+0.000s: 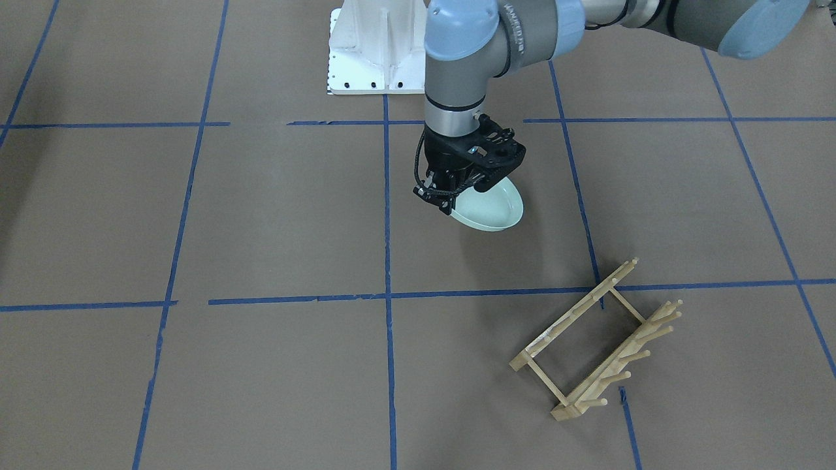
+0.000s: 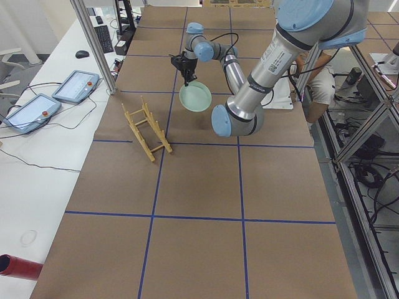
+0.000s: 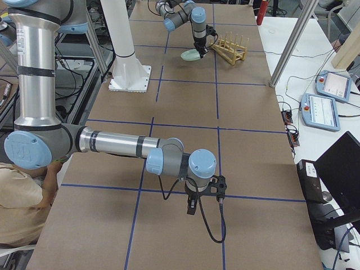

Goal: Place plate on table
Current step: 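Carry the plate toward the robot and lower it flat onto the table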

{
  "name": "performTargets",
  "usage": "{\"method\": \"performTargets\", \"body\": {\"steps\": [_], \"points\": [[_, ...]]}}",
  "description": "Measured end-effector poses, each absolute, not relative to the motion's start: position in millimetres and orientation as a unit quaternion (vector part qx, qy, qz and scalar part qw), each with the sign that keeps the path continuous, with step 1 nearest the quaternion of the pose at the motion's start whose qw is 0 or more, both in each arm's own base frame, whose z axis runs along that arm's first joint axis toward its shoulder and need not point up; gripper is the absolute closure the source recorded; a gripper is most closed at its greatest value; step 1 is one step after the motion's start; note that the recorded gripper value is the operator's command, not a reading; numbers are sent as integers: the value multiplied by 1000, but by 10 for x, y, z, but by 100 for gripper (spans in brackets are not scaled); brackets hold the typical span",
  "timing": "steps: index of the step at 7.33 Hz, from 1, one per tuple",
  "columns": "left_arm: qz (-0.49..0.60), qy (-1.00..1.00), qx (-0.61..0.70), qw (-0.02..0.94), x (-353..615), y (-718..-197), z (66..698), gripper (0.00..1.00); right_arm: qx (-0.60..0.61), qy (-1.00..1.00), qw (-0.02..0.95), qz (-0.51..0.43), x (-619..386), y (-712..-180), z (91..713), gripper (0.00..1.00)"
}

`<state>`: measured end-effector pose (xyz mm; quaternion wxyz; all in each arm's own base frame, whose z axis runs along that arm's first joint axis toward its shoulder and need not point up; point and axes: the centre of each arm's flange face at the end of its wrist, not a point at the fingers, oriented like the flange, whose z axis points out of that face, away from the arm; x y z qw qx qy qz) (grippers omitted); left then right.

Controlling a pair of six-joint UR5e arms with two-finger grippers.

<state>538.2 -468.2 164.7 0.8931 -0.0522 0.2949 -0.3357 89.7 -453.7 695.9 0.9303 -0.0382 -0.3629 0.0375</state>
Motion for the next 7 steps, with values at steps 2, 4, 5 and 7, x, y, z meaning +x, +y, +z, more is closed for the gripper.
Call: {"method": "performTargets", "body": {"steps": [2,4,5,7], "points": [[-296,225,-69,926,5949,-4416,1933,100,-38,-363,930,38,897,-4534,6962,0],[-279,204,-73,936,6254,-4284,2073,66,-38,-363,930,38,897,-4536,6960,0],[-275,208,-72,936,6321,-4267,2110,1,-38,-363,930,38,898,-4536,6960,0],[-264,217,-67,938,6334,-4276,2108,0,-38,-363,930,38,897,-4536,6960,0]]}}
